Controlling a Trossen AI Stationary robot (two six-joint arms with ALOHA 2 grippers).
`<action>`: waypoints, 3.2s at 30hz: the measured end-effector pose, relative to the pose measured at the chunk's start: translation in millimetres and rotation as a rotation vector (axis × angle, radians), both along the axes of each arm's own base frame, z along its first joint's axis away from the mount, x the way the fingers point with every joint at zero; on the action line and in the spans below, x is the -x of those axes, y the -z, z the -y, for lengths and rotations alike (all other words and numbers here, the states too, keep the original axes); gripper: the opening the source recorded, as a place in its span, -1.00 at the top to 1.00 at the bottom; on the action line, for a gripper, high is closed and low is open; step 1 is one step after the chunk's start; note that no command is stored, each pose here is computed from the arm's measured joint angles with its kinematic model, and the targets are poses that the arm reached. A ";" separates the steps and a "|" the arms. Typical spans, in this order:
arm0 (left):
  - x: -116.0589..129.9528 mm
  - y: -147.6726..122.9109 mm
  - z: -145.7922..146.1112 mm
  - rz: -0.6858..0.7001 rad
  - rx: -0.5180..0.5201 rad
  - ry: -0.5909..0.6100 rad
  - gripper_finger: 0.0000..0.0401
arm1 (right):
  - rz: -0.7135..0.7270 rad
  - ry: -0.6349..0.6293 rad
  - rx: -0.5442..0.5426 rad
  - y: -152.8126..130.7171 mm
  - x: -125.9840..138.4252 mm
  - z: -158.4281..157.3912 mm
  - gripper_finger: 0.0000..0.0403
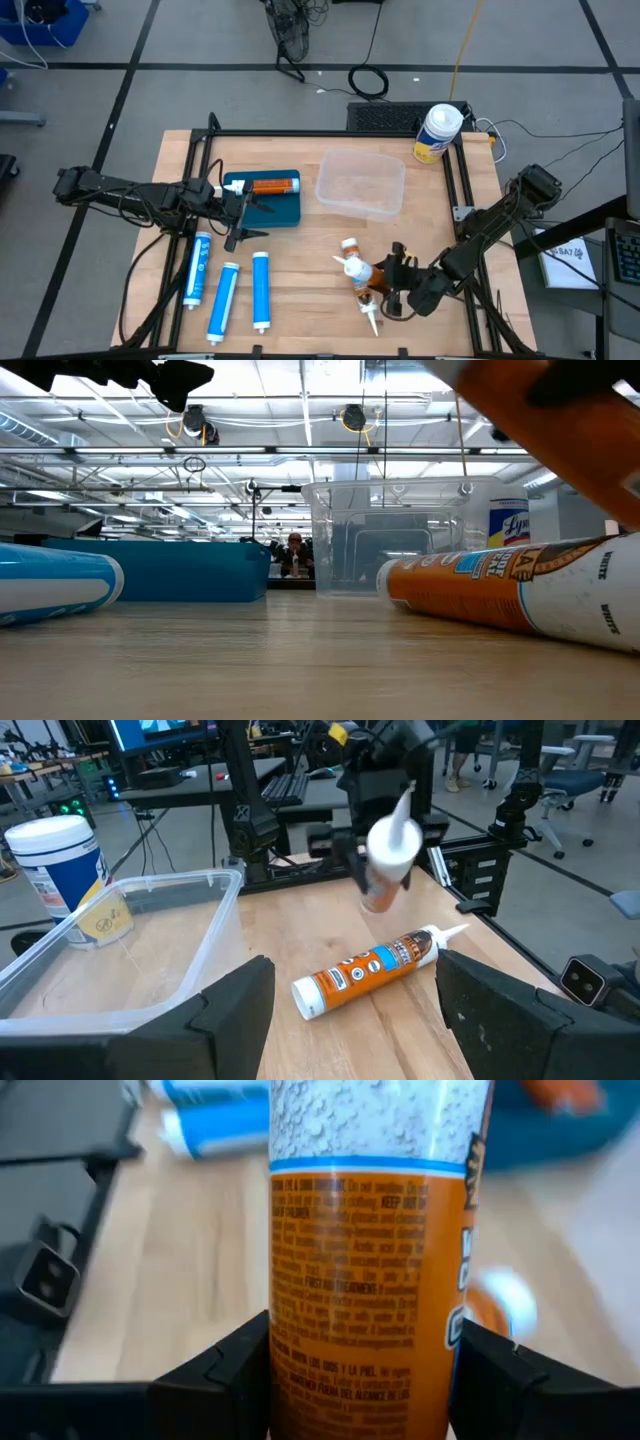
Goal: Pick & place silicon tubes, Sealant and Lysol wipes
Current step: Put the right orange sealant into the blue bin
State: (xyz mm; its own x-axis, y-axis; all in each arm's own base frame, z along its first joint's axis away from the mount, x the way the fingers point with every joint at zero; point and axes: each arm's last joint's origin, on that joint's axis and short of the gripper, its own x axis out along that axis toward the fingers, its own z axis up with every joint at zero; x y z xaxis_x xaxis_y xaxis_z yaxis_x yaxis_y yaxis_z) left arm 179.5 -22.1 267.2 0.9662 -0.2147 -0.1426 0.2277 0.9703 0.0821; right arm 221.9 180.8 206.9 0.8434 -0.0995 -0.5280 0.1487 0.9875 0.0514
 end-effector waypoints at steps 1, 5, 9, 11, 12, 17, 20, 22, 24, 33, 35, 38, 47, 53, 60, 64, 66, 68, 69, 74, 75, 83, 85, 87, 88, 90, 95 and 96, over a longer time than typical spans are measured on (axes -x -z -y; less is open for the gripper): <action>0.0 0.0 0.0 0.000 0.000 0.000 -0.35 | 0.025 -0.020 0.020 -2.6 -2.2 -0.8 -0.07; 0.0 0.0 0.1 0.000 0.000 0.000 -0.35 | 0.116 -0.092 0.094 -12.6 -10.9 -2.5 -0.07; 0.0 0.0 0.1 0.000 0.000 0.000 -0.35 | 0.197 -0.123 0.158 -22.2 -20.4 0.8 -0.07; 0.0 0.0 0.0 0.000 0.000 0.000 -0.35 | 0.227 -0.121 0.184 -25.0 -25.9 4.1 -0.07; 0.0 0.0 0.0 0.000 0.000 0.000 -0.35 | 0.244 -0.117 0.192 -26.1 -29.2 5.9 -0.07; -0.4 -2.2 0.1 0.024 0.004 0.000 -0.35 | 0.324 -0.120 0.213 -30.9 -45.5 15.5 -0.07; -0.4 -4.1 0.6 0.039 0.026 0.006 -0.35 | 0.390 -0.188 0.198 -35.7 -54.6 20.4 -0.07; -0.5 -3.9 1.5 0.037 0.031 0.025 -0.35 | 0.444 -0.250 0.180 -38.3 -61.1 22.6 -0.07; -2.8 -2.7 3.7 0.034 0.032 0.042 -0.35 | 0.473 -0.316 0.168 -37.8 -65.8 24.0 -0.07; -32.4 6.1 22.8 0.129 -0.013 0.221 -0.35 | 0.470 -0.420 0.169 -26.7 -75.3 25.7 -0.07; -41.6 11.6 27.8 0.151 -0.035 0.245 -0.35 | 0.468 -0.421 0.170 -26.4 -75.2 25.7 -0.07; -54.7 19.6 32.9 0.191 -0.052 0.248 -0.35 | 0.465 -0.424 0.170 -26.0 -75.1 25.5 -0.07; -78.9 28.4 38.0 0.407 -0.047 0.215 -0.35 | 0.455 -0.419 0.171 -23.1 -76.3 25.2 -0.07; -93.8 36.1 41.6 0.406 -0.070 0.216 -0.35 | 0.467 -0.413 0.178 -23.0 -78.2 27.0 -0.07; -121.9 32.2 53.4 0.387 0.004 0.235 -0.35 | 0.464 -0.393 0.227 -22.9 -83.0 36.9 -0.07; -137.4 38.3 66.2 0.350 0.007 0.265 -0.35 | 0.452 -0.383 0.227 -21.9 -84.0 39.4 -0.07; -143.5 42.7 73.3 0.336 0.001 0.282 -0.35 | 0.453 -0.384 0.227 -22.0 -84.0 39.3 -0.07; -146.2 47.3 79.4 0.320 0.003 0.297 -0.35 | 0.453 -0.385 0.225 -22.0 -83.8 38.8 -0.07; -148.0 48.1 82.5 0.319 0.007 0.301 -0.35 | 0.455 -0.390 0.224 -22.1 -83.6 38.5 -0.07; -151.0 44.6 89.8 0.347 -0.024 0.276 -0.35 | 0.479 -0.391 0.224 -24.5 -83.5 37.5 -0.07; -151.0 43.9 90.2 0.353 -0.031 0.266 -0.35 | 0.480 -0.389 0.224 -24.5 -83.6 37.8 -0.07; -152.6 41.4 90.1 0.378 -0.087 0.223 -0.35 | 0.443 -0.369 0.239 -15.3 -89.7 43.3 -0.07; -154.5 37.6 90.7 0.389 -0.087 0.221 -0.35 | 0.438 -0.357 0.242 -11.0 -93.8 47.0 -0.07; -156.8 34.7 91.5 0.384 -0.091 0.222 -0.35 | 0.427 -0.352 0.246 -9.0 -95.1 49.1 -0.07; -157.8 34.7 91.7 0.371 -0.093 0.215 -0.35 | 0.425 -0.349 0.249 -8.8 -95.3 49.8 -0.07; -158.9 35.9 91.2 0.352 -0.097 0.196 -0.35 | 0.433 -0.345 0.247 -9.5 -95.8 50.8 -0.07; -160.1 37.7 89.5 0.324 -0.095 0.153 -0.35 | 0.433 -0.351 0.245 -9.5 -95.5 49.8 -0.07; -160.3 37.7 89.1 0.322 -0.088 0.149 -0.35 | 0.432 -0.350 0.245 -9.5 -95.5 49.8 -0.07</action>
State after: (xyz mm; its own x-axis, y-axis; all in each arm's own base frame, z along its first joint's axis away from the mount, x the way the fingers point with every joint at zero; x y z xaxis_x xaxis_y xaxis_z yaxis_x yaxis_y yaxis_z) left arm 339.8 -111.1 229.6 0.9235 -0.3573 0.1395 0.3153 0.9143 0.2544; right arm 317.3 131.0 216.4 0.9809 0.1474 -0.1269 -0.1709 0.9647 -0.2004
